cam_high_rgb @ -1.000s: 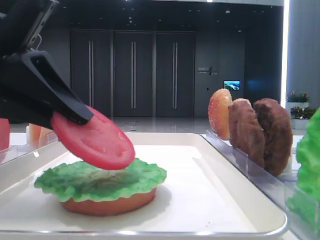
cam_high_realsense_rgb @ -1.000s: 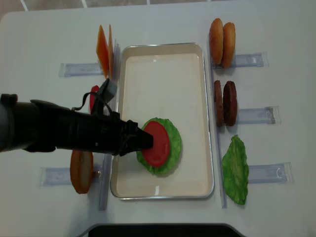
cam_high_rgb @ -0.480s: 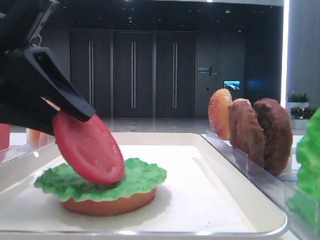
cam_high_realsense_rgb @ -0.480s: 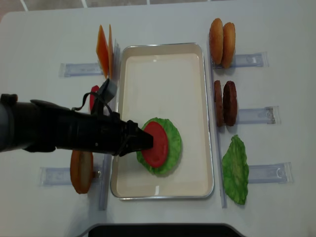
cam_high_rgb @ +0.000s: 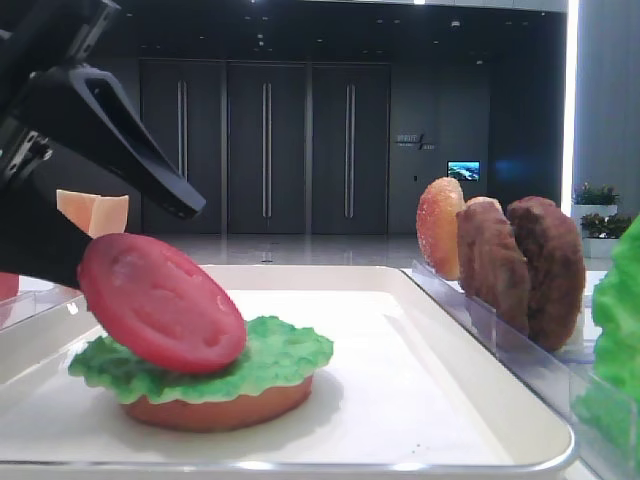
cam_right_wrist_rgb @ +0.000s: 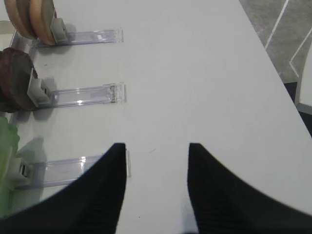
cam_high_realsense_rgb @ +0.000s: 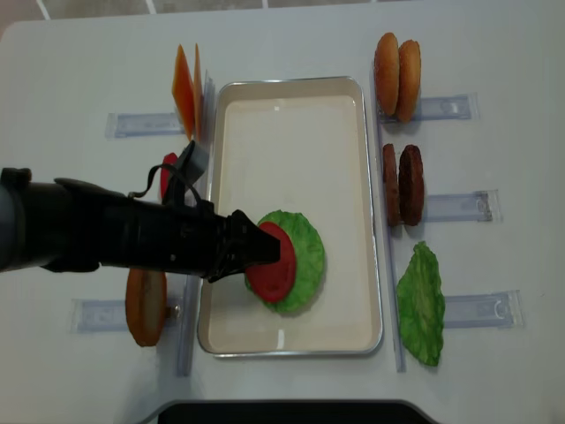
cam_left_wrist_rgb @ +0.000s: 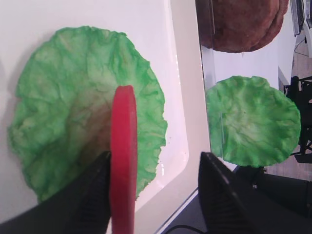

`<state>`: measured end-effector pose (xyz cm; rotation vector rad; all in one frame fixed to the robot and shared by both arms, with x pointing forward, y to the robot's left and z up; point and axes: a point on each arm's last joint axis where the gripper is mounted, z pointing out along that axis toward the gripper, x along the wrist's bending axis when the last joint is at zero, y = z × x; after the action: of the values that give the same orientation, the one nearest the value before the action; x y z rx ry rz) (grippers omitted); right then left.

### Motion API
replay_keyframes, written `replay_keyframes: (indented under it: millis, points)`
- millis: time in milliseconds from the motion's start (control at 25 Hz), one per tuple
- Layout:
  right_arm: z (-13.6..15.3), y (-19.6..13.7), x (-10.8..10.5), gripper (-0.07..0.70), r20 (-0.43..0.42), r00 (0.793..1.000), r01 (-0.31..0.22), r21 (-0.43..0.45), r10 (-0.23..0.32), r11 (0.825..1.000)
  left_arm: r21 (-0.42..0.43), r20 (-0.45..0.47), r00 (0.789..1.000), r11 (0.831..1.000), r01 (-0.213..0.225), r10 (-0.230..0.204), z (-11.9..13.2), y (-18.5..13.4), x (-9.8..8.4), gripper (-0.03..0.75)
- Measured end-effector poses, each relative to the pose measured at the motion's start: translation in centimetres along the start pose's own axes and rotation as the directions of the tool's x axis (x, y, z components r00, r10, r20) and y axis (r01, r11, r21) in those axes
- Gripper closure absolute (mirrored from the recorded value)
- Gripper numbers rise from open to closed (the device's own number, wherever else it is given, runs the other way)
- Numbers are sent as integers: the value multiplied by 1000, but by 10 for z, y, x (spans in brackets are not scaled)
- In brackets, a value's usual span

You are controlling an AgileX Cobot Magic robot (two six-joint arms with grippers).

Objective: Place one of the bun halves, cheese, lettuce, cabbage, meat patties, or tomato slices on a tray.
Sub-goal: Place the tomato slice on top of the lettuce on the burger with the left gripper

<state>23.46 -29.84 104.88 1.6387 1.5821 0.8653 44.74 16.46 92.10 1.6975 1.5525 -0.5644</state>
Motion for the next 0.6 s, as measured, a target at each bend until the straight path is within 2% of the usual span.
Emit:
replay_keyframes:
  millis: [320, 600]
  points:
    - [0, 0, 0, 341, 0, 1000, 0, 0, 0, 1000, -14, -25, 998, 999, 52, -52, 0, 1, 2, 302]
    - [0, 0, 0, 341, 0, 1000, 0, 0, 0, 1000, 2, -39, 997, 998, 70, -70, -1, 13, -4, 302]
